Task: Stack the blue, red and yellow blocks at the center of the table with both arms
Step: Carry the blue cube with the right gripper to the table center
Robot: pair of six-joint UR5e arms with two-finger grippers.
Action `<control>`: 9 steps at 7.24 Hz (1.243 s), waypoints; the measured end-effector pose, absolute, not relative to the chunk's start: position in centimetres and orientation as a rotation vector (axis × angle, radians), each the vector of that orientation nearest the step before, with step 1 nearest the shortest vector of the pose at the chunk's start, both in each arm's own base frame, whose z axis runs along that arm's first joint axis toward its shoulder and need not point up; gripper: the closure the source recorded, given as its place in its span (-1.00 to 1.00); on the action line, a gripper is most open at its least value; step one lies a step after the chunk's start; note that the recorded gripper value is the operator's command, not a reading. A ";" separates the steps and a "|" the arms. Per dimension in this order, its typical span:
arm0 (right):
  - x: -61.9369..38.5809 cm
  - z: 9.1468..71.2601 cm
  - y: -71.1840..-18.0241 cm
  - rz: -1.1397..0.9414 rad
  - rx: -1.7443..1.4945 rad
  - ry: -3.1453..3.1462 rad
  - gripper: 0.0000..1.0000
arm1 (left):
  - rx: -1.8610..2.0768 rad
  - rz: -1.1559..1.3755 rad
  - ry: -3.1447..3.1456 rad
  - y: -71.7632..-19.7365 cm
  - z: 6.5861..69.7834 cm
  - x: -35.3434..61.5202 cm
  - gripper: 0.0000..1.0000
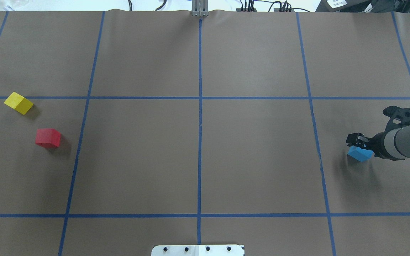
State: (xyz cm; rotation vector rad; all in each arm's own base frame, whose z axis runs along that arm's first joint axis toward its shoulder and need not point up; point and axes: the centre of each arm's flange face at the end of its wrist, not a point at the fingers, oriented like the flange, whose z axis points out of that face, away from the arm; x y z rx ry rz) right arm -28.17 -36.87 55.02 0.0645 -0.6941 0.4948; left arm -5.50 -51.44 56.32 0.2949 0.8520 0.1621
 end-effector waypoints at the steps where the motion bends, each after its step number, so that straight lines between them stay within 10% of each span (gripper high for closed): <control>1: -28.6 55.3 -36.8 0.496 0.070 -0.682 1.00 | 0.295 0.162 0.852 -51.4 56.3 -5.5 -0.99; 9: -39.5 37.0 -46.5 -0.025 0.278 -0.906 1.00 | 0.292 0.167 0.853 -51.5 56.4 -5.2 -0.99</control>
